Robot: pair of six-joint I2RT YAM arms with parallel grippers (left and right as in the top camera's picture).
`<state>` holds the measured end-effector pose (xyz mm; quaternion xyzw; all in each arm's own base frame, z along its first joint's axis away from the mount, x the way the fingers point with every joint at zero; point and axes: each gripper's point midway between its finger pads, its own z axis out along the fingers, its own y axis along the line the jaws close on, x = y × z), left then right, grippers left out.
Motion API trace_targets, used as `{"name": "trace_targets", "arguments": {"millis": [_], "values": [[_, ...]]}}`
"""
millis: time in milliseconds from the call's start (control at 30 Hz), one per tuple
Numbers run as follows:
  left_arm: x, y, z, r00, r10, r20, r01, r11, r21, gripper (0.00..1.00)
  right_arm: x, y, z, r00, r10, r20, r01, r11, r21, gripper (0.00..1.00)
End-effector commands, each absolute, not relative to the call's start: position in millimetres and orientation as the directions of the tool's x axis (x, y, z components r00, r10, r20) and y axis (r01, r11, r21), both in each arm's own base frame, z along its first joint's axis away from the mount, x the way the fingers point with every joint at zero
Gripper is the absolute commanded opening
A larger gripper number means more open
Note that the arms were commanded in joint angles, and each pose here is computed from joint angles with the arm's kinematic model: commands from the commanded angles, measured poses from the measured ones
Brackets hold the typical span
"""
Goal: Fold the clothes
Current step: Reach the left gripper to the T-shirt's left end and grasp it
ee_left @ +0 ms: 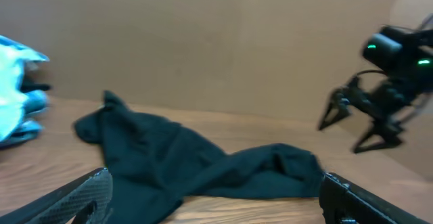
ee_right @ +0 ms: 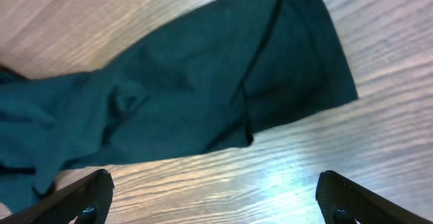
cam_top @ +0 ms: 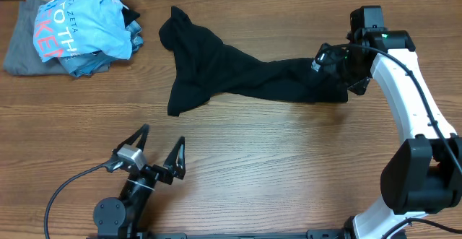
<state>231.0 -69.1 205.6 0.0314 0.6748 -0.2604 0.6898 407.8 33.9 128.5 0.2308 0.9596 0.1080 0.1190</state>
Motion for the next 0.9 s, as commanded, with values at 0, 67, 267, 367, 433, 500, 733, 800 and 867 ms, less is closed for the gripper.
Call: {"name": "trace_targets", "arguments": {"millis": [0, 67, 267, 367, 433, 500, 733, 800, 867], "values": [[221.3, -79.8, 248.1, -0.03, -0.281, -0.959, 0.472, 0.842, -0.261, 1.0, 407.2, 39.2, 125.7, -0.869, 0.467, -0.164, 0.414, 0.868, 0.275, 1.0], [227.8, -80.7, 253.1, -0.07, -0.202, -0.977, 0.461, 0.862, -0.212, 1.0, 406.4, 40.2, 125.7, -0.87, 0.466, -0.158, 0.414, 0.867, 0.279, 1.0], [265.5, -97.6, 244.7, -0.36, -0.044, -0.932, 0.486, 0.844, -0.227, 1.0, 406.1, 41.8, 125.7, -0.872, 0.466, -0.153, 0.412, 0.865, 0.286, 1.0], [285.9, -106.4, 233.8, -0.552, 0.031, -0.834, 0.462, 0.844, -0.274, 1.0, 404.4, 41.5, 125.2, -0.873, 0.466, -0.147, 0.414, 0.865, 0.282, 1.0], [298.6, -110.7, 223.7, -0.674, 0.085, -0.734, 0.42, 0.862, -0.286, 1.0, 403.9, 41.4, 125.1, -0.873, 0.465, -0.146, 0.415, 0.866, 0.281, 1.0], [310.5, -116.3, 213.0, -0.77, 0.15, -0.62, 0.381, 0.888, -0.259, 1.0, 404.3, 41.5, 125.2, -0.873, 0.466, -0.147, 0.414, 0.865, 0.282, 1.0], [353.3, -154.6, 169.8, -0.87, 0.319, -0.376, 0.387, 0.914, -0.122, 1.0, 403.5, 41.4, 124.9, -0.873, 0.465, -0.144, 0.415, 0.866, 0.28, 1.0], [361.3, -158.6, 148.4, -0.88, 0.329, -0.341, 0.387, 0.915, -0.115, 1.0, 403.3, 41.3, 124.9, -0.874, 0.465, -0.144, 0.415, 0.866, 0.279, 1.0], [367.1, -156.9, 126.9, -0.895, 0.332, -0.299, 0.375, 0.921, -0.1, 1.0, 402.6, 41.0, 124.6, -0.876, 0.461, -0.143, 0.412, 0.868, 0.275, 1.0]]}}
